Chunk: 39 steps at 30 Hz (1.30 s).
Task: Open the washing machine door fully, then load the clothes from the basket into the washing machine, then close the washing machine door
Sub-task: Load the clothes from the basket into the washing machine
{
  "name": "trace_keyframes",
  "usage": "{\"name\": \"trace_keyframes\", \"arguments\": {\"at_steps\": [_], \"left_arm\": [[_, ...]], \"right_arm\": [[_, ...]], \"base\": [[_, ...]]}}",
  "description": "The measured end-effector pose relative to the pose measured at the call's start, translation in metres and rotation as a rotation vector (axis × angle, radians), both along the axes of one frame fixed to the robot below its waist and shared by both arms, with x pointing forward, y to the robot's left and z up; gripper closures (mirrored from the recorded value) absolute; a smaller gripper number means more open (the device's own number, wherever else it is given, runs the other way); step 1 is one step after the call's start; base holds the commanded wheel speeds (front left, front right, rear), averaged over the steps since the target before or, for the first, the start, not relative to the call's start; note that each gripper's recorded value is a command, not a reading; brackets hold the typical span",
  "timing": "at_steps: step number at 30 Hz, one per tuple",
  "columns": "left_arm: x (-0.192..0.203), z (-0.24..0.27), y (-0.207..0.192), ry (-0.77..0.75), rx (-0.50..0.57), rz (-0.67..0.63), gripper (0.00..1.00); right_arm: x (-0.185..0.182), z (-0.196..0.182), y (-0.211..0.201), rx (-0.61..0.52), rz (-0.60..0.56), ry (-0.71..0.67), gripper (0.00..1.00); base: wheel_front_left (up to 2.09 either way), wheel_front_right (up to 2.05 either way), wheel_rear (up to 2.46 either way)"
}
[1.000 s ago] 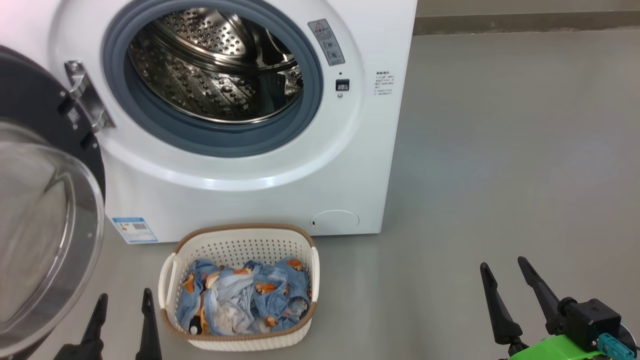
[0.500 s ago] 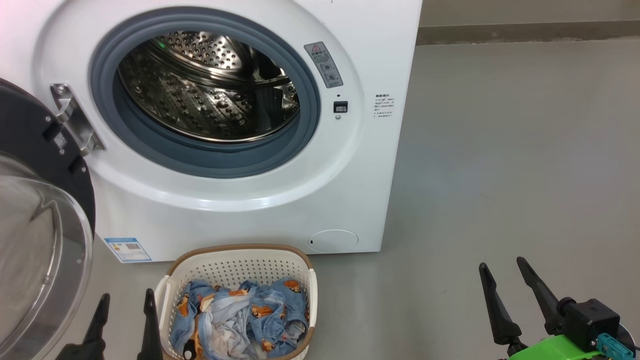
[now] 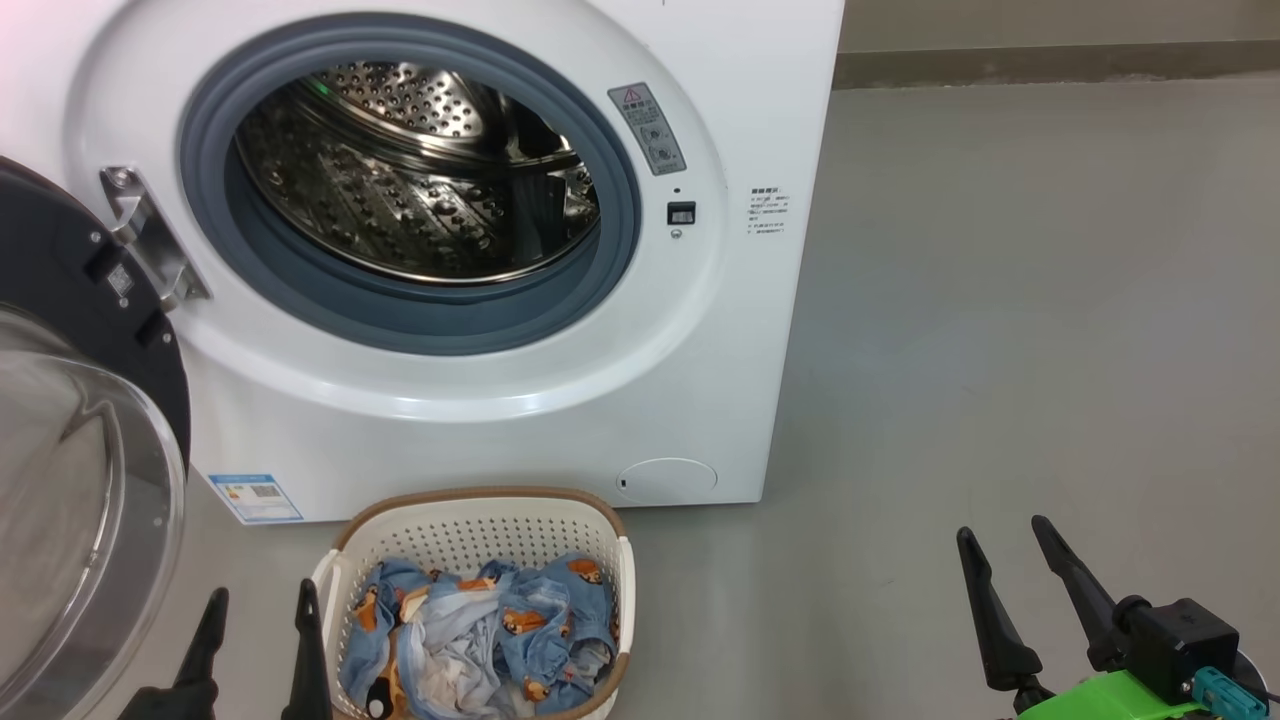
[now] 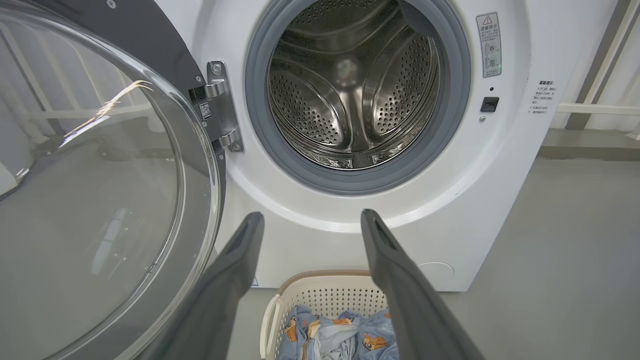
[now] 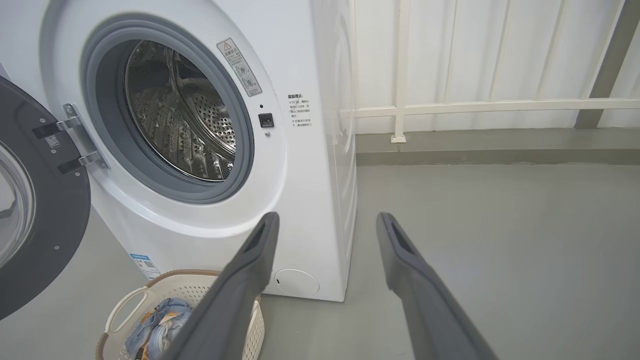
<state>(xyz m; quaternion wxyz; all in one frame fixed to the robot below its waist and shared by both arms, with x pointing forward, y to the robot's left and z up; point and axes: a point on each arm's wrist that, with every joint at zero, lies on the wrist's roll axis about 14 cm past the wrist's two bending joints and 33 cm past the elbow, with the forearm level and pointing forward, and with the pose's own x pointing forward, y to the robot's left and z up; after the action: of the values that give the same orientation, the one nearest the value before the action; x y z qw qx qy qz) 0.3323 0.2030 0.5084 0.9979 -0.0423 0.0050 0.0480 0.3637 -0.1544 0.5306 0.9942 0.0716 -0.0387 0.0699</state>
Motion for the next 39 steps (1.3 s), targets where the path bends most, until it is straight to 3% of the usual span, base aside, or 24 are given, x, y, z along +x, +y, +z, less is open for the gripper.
{"name": "trace_keyframes", "arguments": {"at_steps": [9, 23, 39], "left_arm": [[0.005, -0.029, -0.013, 0.091, -0.036, -0.048, 0.00], [0.037, -0.131, -0.086, 0.446, -0.091, -0.304, 0.00], [0.080, -0.227, -0.114, 0.763, -0.176, -0.378, 0.00]], "right_arm": [[0.005, -0.010, 0.007, 0.002, 0.021, 0.031, 0.00], [0.041, -0.019, 0.018, 0.001, 0.050, 0.043, 0.00], [0.090, -0.046, 0.025, -0.006, 0.072, 0.066, 0.00]], "base": [[0.00, 0.00, 0.00], [0.00, 0.00, 0.00], [0.00, 0.00, 0.00]]}}
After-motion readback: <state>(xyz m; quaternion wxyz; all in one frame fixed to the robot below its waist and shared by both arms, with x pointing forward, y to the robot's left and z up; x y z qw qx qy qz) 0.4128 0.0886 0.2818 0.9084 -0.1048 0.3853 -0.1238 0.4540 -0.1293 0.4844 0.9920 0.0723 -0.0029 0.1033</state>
